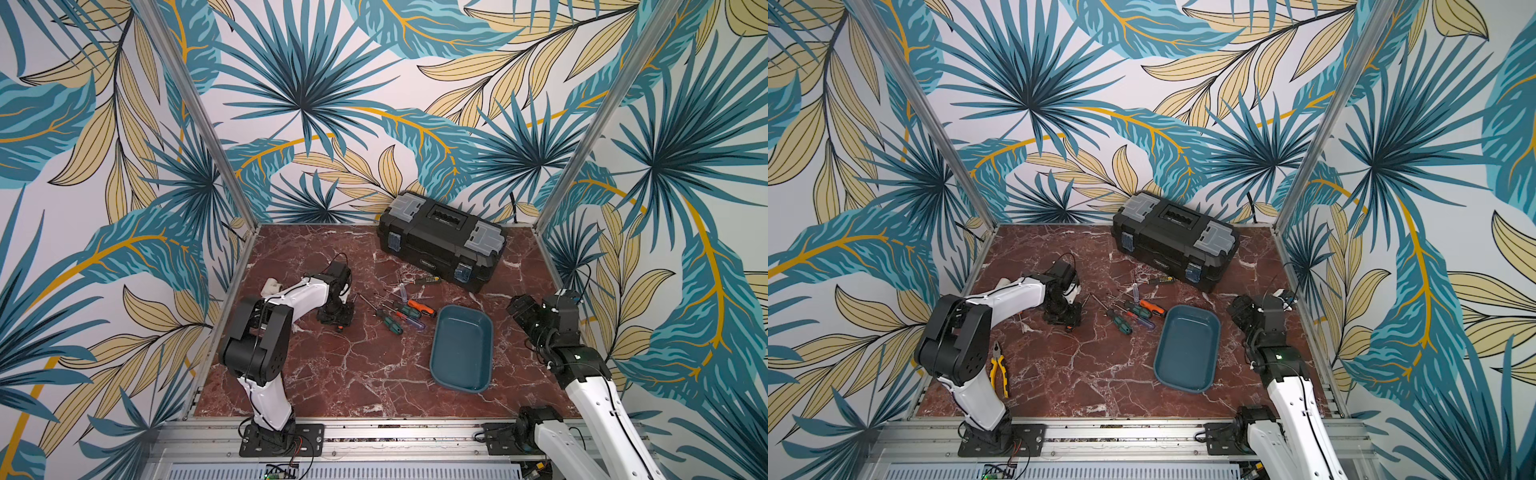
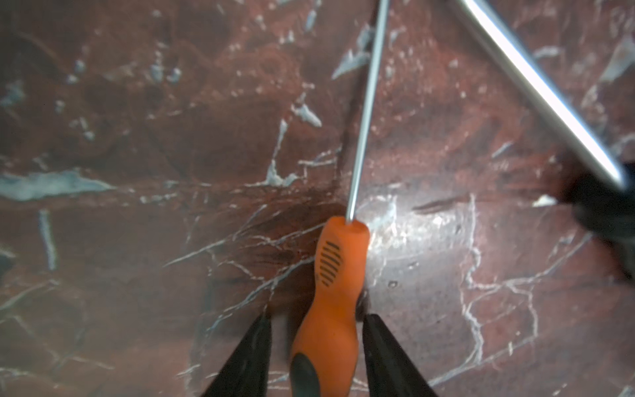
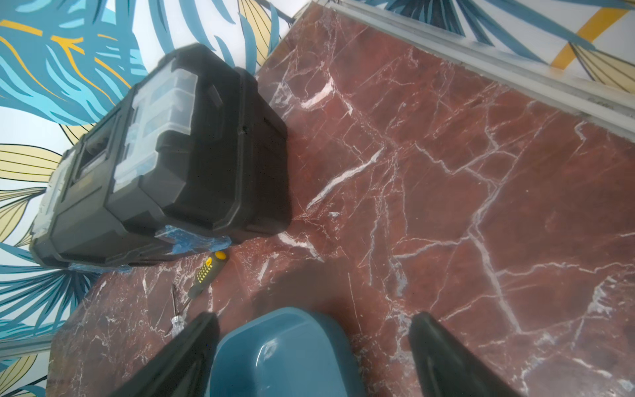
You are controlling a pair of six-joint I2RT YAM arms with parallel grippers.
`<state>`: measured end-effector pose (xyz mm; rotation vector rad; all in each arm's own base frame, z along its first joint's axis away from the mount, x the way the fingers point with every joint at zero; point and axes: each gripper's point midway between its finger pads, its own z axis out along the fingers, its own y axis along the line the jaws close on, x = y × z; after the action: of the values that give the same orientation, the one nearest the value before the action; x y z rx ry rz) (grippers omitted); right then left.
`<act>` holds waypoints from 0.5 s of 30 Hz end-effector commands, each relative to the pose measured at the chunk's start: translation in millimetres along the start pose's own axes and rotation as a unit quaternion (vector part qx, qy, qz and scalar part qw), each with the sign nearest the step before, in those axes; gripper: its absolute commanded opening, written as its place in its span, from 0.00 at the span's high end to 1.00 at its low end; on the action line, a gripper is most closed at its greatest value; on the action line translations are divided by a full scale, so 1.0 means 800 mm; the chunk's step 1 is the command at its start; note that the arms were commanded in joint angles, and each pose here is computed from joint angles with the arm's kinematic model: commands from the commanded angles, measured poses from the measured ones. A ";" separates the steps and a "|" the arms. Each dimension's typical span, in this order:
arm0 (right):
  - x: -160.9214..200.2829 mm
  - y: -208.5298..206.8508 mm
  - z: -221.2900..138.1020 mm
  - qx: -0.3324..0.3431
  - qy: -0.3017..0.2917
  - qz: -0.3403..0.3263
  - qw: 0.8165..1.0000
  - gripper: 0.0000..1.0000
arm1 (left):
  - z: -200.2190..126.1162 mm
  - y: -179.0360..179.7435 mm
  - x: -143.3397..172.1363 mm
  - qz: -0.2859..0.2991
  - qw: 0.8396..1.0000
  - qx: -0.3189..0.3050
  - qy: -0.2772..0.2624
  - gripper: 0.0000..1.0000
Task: Put the screwdriver on the desktop into the storage box
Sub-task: Pick up the screwdriver from the center of the board.
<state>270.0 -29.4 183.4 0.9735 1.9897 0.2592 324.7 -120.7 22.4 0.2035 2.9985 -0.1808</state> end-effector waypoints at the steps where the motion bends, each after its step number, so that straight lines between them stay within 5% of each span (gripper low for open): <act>1: 0.020 -0.014 0.003 0.017 0.027 0.018 0.999 0.09 | -0.001 -0.002 -0.014 0.011 1.000 -0.009 -0.006 0.67; 8: 0.035 -0.021 0.002 0.016 0.045 0.026 0.999 0.15 | -0.014 0.000 -0.016 0.013 1.000 -0.016 -0.020 0.89; 15: 0.051 -0.022 0.002 0.029 0.093 -0.004 0.995 0.21 | -0.046 -0.002 0.002 -0.010 0.998 -0.004 -0.058 0.99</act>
<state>257.3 -19.8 160.3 1.0288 2.0775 0.3030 326.8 -117.9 46.5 0.1963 2.9236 -0.1583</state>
